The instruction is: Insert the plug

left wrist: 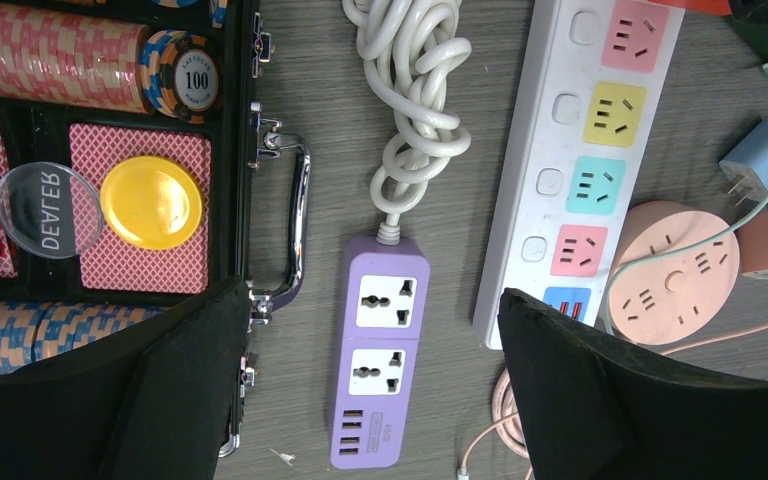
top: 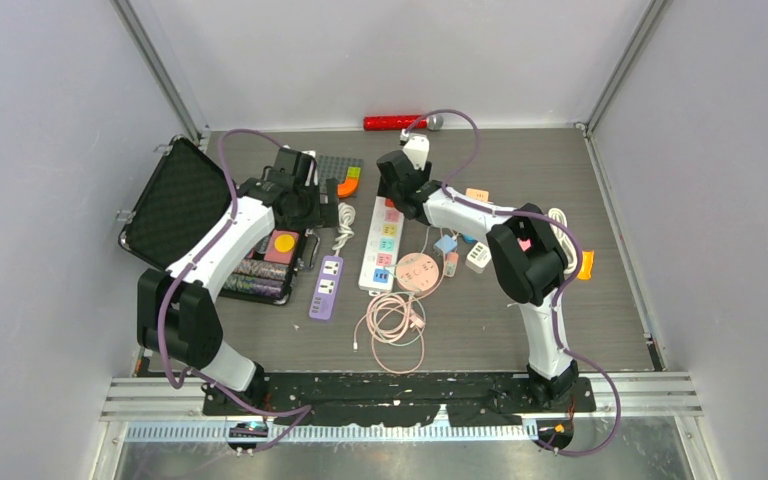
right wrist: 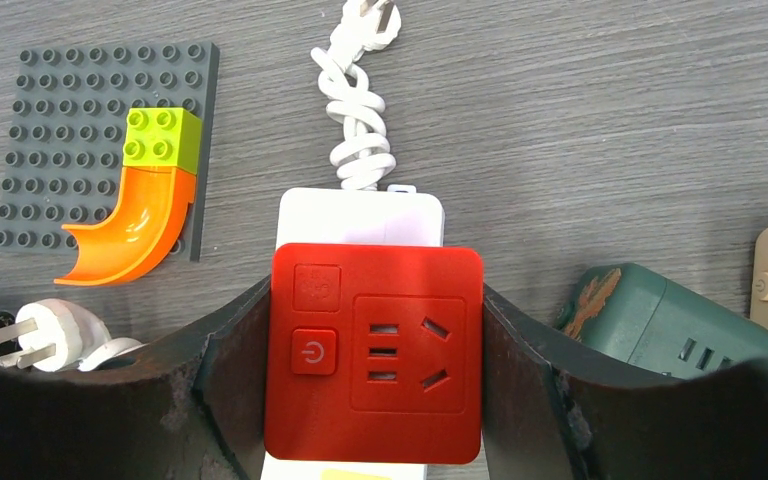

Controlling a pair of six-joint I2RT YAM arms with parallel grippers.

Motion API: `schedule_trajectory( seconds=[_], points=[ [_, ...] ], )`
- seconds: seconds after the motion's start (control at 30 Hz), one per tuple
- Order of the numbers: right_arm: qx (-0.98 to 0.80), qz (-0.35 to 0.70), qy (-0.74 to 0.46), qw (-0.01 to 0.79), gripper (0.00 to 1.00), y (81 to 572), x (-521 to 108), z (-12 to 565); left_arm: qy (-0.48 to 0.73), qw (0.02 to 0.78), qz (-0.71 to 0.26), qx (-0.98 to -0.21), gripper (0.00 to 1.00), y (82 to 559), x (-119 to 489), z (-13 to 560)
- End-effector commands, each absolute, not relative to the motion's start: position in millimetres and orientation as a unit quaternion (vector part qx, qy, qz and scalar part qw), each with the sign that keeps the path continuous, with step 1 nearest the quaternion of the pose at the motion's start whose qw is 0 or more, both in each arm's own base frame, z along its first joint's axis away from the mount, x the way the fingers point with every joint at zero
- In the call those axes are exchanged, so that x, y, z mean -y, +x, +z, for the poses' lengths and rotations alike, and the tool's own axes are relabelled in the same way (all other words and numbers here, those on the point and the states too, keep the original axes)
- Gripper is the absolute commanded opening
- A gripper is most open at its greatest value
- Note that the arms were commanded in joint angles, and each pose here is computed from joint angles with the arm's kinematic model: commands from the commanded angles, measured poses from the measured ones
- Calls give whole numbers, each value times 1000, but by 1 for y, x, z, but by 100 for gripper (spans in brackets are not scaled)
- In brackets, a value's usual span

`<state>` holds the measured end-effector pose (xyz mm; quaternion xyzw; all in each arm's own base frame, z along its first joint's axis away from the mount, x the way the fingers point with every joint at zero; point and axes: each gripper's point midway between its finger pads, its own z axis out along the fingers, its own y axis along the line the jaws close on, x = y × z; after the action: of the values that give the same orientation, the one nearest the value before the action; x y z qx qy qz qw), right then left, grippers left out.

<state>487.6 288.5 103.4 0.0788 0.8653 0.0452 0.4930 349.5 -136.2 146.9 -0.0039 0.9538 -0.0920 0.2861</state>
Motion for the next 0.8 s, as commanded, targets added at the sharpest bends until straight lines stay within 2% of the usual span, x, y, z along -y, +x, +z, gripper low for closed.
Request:
schedule_trajectory(
  seconds=[0.0,0.37,0.77],
  points=[
    [-848,72,83,518,5,494,-297,126,-9,309,-103,-946,92,355,137,160],
    [-863,72,62,497,5,483,-299,106,-9,308,-102,-946,92,355,136,159],
    [-866,6,71,494,5,483,-271,111,-9,307,-102,-946,92,354,136,158]
  ],
)
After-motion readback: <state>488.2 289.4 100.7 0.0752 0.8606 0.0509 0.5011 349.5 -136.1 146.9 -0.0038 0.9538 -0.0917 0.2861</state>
